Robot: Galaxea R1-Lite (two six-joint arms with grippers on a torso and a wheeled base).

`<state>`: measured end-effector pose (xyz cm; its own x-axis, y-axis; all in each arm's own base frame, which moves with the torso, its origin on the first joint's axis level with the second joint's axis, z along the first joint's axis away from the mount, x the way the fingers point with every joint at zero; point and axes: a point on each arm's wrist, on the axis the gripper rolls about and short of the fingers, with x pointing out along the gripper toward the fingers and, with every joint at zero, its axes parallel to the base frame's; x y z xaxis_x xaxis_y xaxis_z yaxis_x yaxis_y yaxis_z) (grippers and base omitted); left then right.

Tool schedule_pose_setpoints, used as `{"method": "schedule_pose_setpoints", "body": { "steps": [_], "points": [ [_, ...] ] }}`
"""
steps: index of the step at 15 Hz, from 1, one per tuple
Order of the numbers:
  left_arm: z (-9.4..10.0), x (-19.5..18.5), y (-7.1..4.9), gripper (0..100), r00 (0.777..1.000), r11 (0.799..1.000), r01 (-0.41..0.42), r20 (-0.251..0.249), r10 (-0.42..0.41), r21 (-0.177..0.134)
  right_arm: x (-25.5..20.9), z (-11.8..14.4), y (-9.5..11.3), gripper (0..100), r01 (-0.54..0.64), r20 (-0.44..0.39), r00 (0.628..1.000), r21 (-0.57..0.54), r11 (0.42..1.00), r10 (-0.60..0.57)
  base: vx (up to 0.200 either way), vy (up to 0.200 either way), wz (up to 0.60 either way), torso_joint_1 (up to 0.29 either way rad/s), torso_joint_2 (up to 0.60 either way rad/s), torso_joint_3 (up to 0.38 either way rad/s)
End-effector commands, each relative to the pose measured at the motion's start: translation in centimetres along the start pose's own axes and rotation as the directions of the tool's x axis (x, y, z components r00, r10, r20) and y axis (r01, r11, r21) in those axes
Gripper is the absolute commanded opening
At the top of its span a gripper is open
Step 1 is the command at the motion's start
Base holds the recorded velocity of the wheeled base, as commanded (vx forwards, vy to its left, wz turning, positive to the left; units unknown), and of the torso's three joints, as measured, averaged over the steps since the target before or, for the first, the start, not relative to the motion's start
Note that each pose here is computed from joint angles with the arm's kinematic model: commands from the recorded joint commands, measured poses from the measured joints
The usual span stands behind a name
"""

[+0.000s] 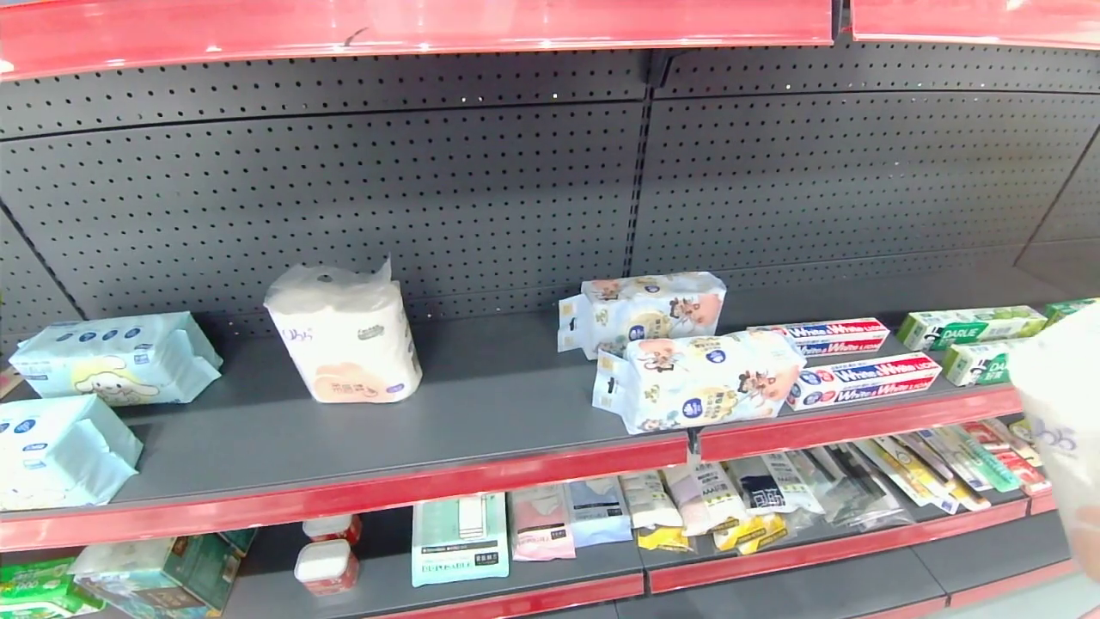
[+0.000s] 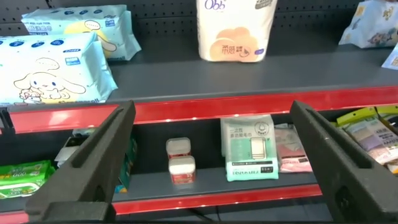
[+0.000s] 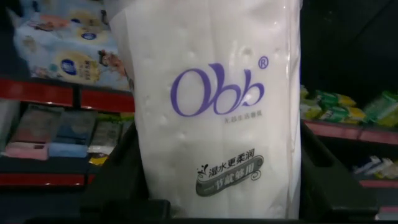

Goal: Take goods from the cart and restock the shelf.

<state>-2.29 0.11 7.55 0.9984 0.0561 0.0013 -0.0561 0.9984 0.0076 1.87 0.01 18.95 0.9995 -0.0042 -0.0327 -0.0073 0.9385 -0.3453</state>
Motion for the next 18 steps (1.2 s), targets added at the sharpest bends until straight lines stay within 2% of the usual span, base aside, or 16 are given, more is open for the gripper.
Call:
{"method": "schedule_pose_setpoints", "body": {
  "steps": [1,2,3,5,6,7,8,11,12,13,14,15,16,17,18],
  "points": [
    [0.0,0.0,0.0,100,1.0,1.0,-0.002,0.0,0.002,0.0,-0.3,-0.3,0.4,0,-0.136,0.056,0.989,0.037,0.99,0.134,0.0,0.0,0.0,0.0,0.0,0.0],
    [0.0,0.0,0.0,100,1.0,1.0,-0.001,0.0,0.001,0.002,-0.3,-0.3,0.7,0,-0.247,0.09,0.966,0.06,0.967,0.241,0.0,0.0,0.0,0.0,0.0,0.0],
    [0.0,0.0,0.0,100,1.0,1.0,-0.001,0.0,0.001,0.0,-0.4,-0.4,0.8,0,-0.302,0.103,0.95,0.072,0.951,0.294,0.0,0.0,0.0,0.0,0.0,0.0],
    [0.0,0.0,0.0,100,1.0,1.0,-0.001,0.0,0.001,0.0,-0.1,-0.6,0.9,0,-0.31,0.076,0.95,0.08,0.947,0.304,0.0,0.0,0.0,0.0,0.0,0.0],
    [0.0,0.0,0.0,100,1.0,1.0,-0.002,0.0,0.002,0.002,0.8,-1.0,1.2,0,-0.344,0.032,0.939,0.115,0.932,0.343,0.0,0.0,0.0,0.0,0.0,0.0],
    [0.0,0.0,0.0,100,1.0,1.0,-0.002,0.002,0.002,0.009,1.0,-1.0,1.3,0,-0.365,0.026,0.931,0.142,0.92,0.365,0.0,0.0,0.0,0.0,0.0,0.0],
    [0.0,0.0,0.0,100,1.0,0.999,0.002,0.002,-0.002,0.038,1.3,-0.9,1.3,0,-0.391,0.024,0.919,0.17,0.905,0.393,0.0,0.0,0.0,0.0,0.0,0.0],
    [0.0,0.0,-0.1,100,0.999,0.999,0.033,0.002,-0.033,0.043,1.9,-0.5,1.1,0,-0.326,-0.011,0.943,0.189,0.926,0.334,0.0,0.0,0.0,0.0,0.0,0.0],
    [0.5,-0.1,-0.1,100,0.999,0.998,0.035,0.013,-0.036,0.047,2.4,-0.2,1.0,0,-0.323,-0.023,0.943,0.191,0.927,0.333,0.0,0.0,0.0,0.0,0.0,0.0],
    [3.7,-0.1,0.0,100,0.999,0.998,0.027,0.031,-0.028,0.048,2.7,0.0,0.9,0,-0.308,-0.033,0.947,0.192,0.932,0.319,0.0,0.0,0.0,0.0,0.0,0.0],
    [8.3,1.7,-0.1,100,0.999,0.999,0.032,-0.038,-0.032,0.008,2.8,0.5,0.6,0,-0.273,-0.035,0.958,0.187,0.944,0.284,0.0,0.0,0.0,0.0,0.0,0.0],
    [10.5,4.3,-0.2,100,0.996,0.991,-0.001,-0.088,-0.011,-0.132,3.0,0.6,0.5,0,-0.255,-0.045,0.963,0.192,0.948,0.267,0.0,0.0,0.0,0.0,0.0,0.0],
    [10.5,5.8,-0.2,100,0.991,0.994,-0.03,-0.136,0.015,-0.109,3.3,0.8,0.4,0,-0.242,-0.052,0.965,0.193,0.951,0.256,0.0,0.0,0.0,0.0,0.0,0.0],
    [10.2,7.4,-0.2,100,0.975,0.995,-0.066,-0.217,0.047,-0.08,3.4,1.2,0.3,0,-0.233,-0.049,0.968,0.196,0.952,0.247,0.0,0.0,0.0,0.0,0.0,0.0],
    [9.8,9.7,0.0,100,0.938,0.988,-0.149,-0.323,0.126,-0.047,3.6,1.5,0.1,0,-0.223,-0.049,0.97,0.204,0.953,0.238,0.0,0.0,0.0,0.0,0.0,0.0]
  ]
}}
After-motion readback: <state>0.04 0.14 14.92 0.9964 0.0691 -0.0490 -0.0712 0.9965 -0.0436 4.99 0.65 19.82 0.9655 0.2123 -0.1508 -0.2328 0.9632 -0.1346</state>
